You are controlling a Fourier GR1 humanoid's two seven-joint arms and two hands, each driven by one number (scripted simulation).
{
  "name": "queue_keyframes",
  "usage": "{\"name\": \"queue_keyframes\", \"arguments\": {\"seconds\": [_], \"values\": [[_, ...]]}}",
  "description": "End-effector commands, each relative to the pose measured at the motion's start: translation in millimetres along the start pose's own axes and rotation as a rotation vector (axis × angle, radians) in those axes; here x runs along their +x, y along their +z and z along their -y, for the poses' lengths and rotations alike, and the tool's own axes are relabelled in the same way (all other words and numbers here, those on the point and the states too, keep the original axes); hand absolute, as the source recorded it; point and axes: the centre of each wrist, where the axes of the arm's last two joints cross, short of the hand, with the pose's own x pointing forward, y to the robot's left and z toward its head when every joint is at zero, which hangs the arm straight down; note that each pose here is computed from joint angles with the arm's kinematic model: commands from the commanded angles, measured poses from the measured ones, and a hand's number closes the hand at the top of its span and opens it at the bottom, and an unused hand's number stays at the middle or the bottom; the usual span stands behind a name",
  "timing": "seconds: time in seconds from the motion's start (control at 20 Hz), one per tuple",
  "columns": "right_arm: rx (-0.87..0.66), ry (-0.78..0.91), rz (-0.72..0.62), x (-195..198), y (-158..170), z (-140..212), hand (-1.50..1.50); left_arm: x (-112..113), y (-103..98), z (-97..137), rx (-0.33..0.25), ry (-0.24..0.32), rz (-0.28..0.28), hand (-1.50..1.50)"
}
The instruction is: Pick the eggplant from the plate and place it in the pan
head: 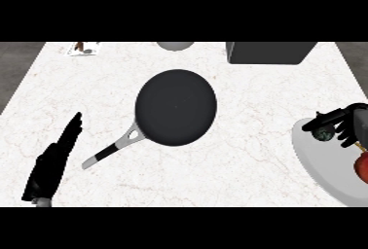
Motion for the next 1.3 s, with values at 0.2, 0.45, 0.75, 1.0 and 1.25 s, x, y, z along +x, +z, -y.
{"name": "queue_keyframes", "arguments": {"seconds": [0.2,0.45,0.75,1.0,1.25], "values": [[0.003,0.043,-0.107,-9,-15,-2,-1.50,-22,1,5,0.004,0.000,0.019,0.00],[0.019,0.006,-0.101,-13,-30,-19,-1.50,4,-4,0,0.010,0.005,0.025,0.00],[-0.010,-0.058,-0.036,-13,-30,-21,1.50,-9,15,-9,0.000,-0.004,-0.001,0.00],[0.033,-0.130,-0.008,-4,-28,-40,1.50,-10,-5,-4,-0.017,0.006,0.002,0.00],[-0.017,-0.114,-0.005,-10,-30,-31,1.50,-16,1,8,0.008,-0.001,-0.011,0.00]]}}
